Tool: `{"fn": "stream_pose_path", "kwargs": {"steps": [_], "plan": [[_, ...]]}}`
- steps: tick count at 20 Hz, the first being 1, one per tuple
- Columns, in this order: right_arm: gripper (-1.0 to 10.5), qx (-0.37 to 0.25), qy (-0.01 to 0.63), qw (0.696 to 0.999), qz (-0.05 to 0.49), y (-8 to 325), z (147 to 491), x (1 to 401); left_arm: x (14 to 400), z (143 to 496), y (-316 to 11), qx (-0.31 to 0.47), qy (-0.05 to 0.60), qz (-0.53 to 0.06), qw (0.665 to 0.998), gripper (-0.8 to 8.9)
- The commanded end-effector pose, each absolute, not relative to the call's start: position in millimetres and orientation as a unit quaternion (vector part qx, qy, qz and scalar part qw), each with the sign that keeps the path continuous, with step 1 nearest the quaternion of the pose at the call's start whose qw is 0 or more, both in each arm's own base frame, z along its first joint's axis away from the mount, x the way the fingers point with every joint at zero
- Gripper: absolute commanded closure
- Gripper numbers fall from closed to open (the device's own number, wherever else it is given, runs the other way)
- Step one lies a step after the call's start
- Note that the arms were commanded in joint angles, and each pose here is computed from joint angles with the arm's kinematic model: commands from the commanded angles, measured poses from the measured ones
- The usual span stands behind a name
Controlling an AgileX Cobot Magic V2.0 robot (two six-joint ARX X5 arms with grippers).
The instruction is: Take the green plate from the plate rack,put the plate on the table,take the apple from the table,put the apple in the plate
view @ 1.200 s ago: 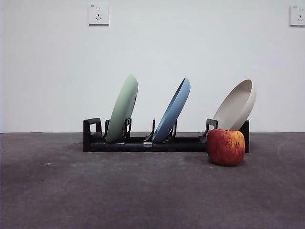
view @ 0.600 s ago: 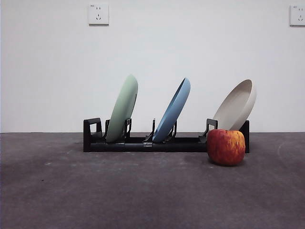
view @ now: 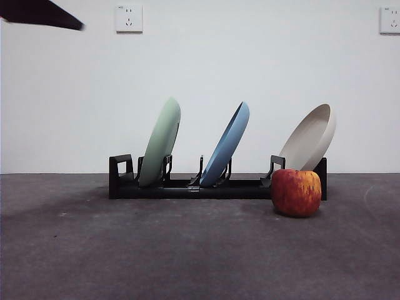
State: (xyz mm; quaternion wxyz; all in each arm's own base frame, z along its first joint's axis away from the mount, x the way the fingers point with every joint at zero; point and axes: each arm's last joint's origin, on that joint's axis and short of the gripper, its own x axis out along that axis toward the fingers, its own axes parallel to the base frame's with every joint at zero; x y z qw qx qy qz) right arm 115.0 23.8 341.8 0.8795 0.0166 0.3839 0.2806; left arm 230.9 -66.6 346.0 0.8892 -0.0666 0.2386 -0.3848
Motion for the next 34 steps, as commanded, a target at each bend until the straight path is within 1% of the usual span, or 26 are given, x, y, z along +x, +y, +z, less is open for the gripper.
{"fn": "stream_pose_path", "kwargs": {"steps": [1, 6, 11, 15, 20, 21, 26, 27, 28, 30, 31, 33, 34], "plan": [[2.7, 0.019, 0.380, 0.881, 0.281, 24, 343, 115, 263, 345, -81, -0.064, 0.247, -0.381, 0.889, 1.59], [2.7, 0.018, 0.378, 0.882, 0.281, 24, 344, 115, 333, 343, -112, -0.053, 0.266, -0.367, 0.890, 1.59], [2.7, 0.018, 0.381, 0.881, 0.281, 24, 343, 118, 386, 327, -133, -0.041, 0.280, -0.335, 0.899, 1.59], [2.7, 0.019, 0.385, 0.879, 0.281, 25, 342, 121, 412, 297, -143, -0.038, 0.305, -0.320, 0.896, 1.59], [2.7, 0.021, 0.391, 0.877, 0.280, 25, 340, 125, 425, 265, -148, -0.041, 0.338, -0.316, 0.886, 1.66], [2.7, 0.021, 0.391, 0.876, 0.280, 25, 340, 125, 426, 262, -148, -0.041, 0.342, -0.315, 0.884, 2.25], [2.7, 0.020, 0.391, 0.876, 0.280, 25, 340, 125, 425, 262, -151, -0.045, 0.340, -0.332, 0.879, 6.10], [2.7, 0.021, 0.391, 0.876, 0.280, 25, 340, 125, 425, 262, -151, -0.046, 0.341, -0.334, 0.877, 6.66], [2.7, 0.020, 0.391, 0.876, 0.280, 25, 340, 125, 425, 262, -151, -0.047, 0.342, -0.335, 0.877, 6.99], [2.7, 0.021, 0.391, 0.876, 0.280, 25, 340, 125, 424, 262, -152, -0.053, 0.342, -0.352, 0.870, 7.03], [2.9, 0.021, 0.391, 0.876, 0.280, 25, 340, 125, 424, 262, -152, -0.054, 0.343, -0.354, 0.869, 7.26], [2.9, 0.020, 0.391, 0.876, 0.280, 25, 340, 125, 424, 262, -152, -0.054, 0.344, -0.354, 0.868, 8.23], [2.9, 0.020, 0.391, 0.876, 0.280, 25, 340, 125, 424, 262, -152, -0.055, 0.344, -0.355, 0.867, 8.22]]}}
